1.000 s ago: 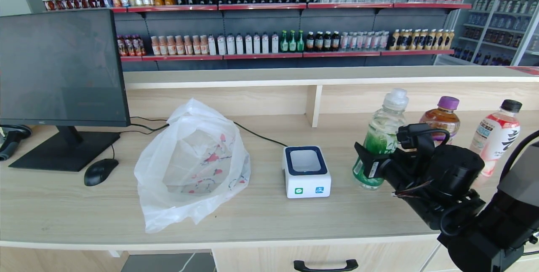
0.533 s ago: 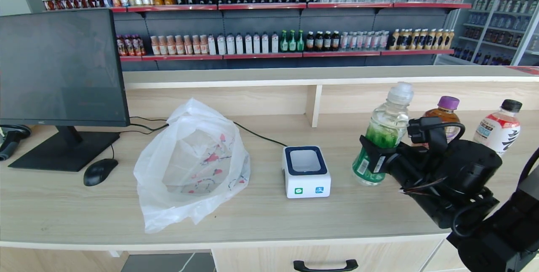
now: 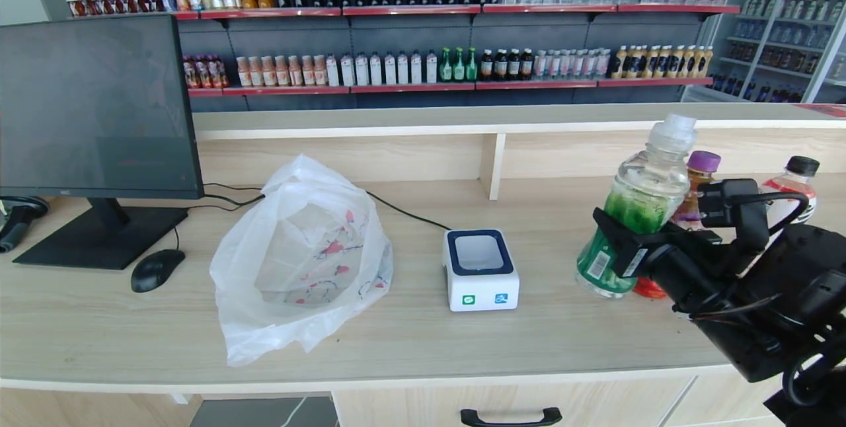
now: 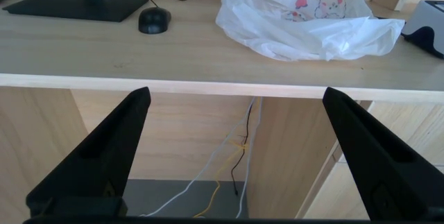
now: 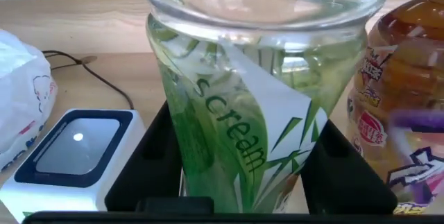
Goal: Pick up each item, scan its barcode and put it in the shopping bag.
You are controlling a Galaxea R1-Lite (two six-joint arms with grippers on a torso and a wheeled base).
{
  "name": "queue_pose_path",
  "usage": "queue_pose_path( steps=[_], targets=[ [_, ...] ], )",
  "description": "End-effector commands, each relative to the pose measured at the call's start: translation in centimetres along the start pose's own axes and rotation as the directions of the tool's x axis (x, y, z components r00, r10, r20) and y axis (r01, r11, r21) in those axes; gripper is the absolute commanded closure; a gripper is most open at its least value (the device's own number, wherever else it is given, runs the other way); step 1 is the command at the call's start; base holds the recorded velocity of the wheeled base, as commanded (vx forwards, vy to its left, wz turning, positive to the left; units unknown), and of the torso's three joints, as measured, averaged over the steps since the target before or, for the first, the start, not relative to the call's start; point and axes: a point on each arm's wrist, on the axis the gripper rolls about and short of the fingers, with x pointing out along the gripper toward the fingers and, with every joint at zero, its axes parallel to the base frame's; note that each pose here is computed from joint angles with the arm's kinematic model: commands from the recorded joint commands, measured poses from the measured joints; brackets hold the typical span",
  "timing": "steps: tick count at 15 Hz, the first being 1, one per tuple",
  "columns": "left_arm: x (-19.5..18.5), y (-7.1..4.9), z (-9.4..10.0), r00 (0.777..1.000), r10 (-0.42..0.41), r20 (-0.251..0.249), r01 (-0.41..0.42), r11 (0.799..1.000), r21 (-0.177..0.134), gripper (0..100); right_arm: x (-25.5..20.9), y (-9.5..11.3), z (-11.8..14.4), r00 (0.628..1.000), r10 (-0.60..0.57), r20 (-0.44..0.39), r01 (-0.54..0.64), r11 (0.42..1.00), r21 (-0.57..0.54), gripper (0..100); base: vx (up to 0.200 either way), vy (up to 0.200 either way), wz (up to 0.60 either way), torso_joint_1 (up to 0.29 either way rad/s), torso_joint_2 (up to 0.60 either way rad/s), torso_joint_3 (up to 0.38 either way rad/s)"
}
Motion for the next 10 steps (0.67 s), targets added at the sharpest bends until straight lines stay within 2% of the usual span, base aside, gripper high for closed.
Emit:
queue_pose_path(
  steps=[1,7,10],
  targets=[
    [0.0,0.0,0.0,1.0,0.0,0.002,0.0,1.0,0.0,0,-3.1,-0.6,1.8,0.999,0.002,0.044,-0.003,1.0,0.009,100,0.0,0.0,0.0,0.0,0.0,0.0],
    [0.0,0.0,0.0,1.0,0.0,0.0,0.0,1.0,0.0,0,-5.7,-0.8,3.5,0.994,0.024,0.11,-0.027,0.999,0.025,100,0.0,0.0,0.0,0.0,0.0,0.0],
    [0.0,0.0,0.0,1.0,0.0,0.0,0.0,1.0,-0.002,0,-6.4,1.3,4.1,0.979,0.153,0.136,-0.161,0.986,0.047,100,0.0,0.0,0.0,0.0,0.0,0.0]
  ],
)
